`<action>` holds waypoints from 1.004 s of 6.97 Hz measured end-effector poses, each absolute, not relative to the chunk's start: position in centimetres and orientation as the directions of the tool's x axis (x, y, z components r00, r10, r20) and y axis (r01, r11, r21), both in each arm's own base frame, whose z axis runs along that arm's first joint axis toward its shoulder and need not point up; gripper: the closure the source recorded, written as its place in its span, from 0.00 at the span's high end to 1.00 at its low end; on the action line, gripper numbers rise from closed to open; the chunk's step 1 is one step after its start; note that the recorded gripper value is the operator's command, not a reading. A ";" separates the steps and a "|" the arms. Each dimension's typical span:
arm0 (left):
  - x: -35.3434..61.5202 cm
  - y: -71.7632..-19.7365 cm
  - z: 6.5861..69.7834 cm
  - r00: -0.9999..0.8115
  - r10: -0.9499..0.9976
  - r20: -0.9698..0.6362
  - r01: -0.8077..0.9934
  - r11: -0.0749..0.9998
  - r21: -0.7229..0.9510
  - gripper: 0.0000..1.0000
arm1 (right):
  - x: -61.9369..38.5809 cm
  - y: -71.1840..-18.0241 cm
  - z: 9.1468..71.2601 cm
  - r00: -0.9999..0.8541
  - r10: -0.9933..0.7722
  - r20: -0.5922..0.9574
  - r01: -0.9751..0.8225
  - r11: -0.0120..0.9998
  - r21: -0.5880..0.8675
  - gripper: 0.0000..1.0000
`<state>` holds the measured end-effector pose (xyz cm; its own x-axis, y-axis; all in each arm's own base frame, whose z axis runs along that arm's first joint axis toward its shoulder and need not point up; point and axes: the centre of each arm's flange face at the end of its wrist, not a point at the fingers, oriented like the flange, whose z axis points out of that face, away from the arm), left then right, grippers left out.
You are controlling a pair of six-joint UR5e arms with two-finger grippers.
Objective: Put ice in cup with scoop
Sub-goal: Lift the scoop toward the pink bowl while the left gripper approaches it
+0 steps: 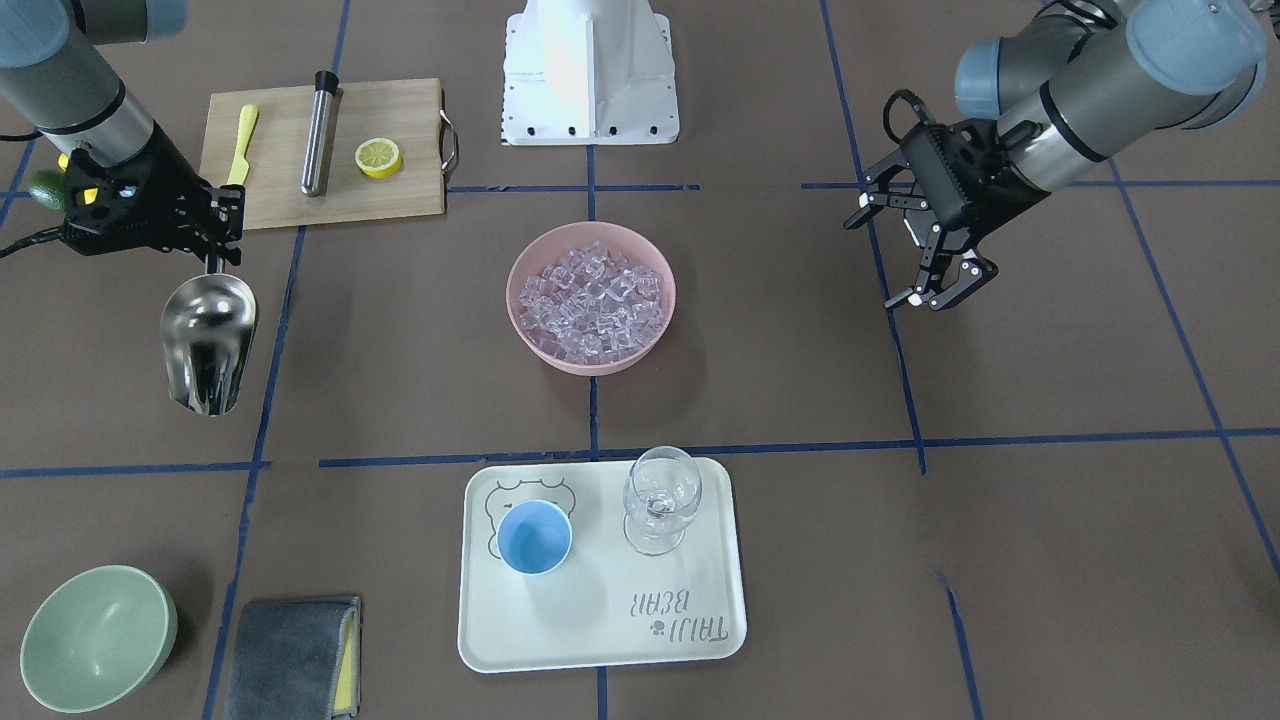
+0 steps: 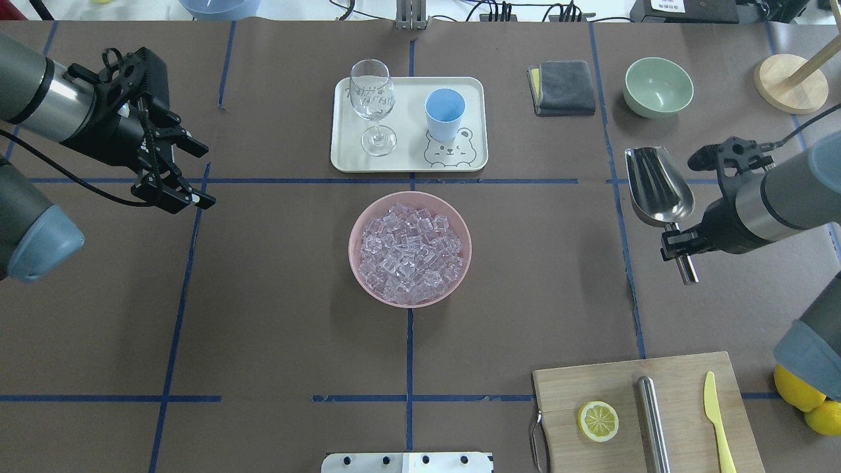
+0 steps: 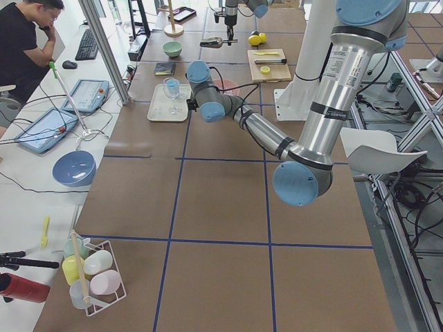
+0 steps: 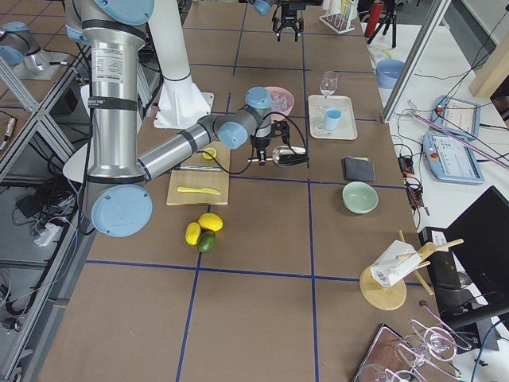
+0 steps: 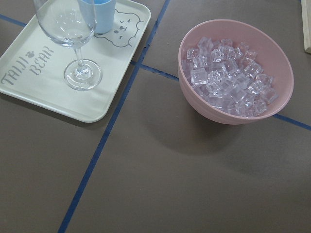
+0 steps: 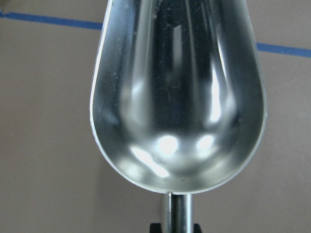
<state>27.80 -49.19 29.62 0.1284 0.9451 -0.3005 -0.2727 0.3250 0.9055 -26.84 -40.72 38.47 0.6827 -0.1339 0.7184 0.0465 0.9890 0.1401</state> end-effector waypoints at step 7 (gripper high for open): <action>31.4 -48.3 28.7 0.062 0.969 -0.240 -0.245 0.248 0.937 1.00 | -28.2 -44.3 31.2 0.641 -0.611 0.464 0.366 0.775 0.515 0.00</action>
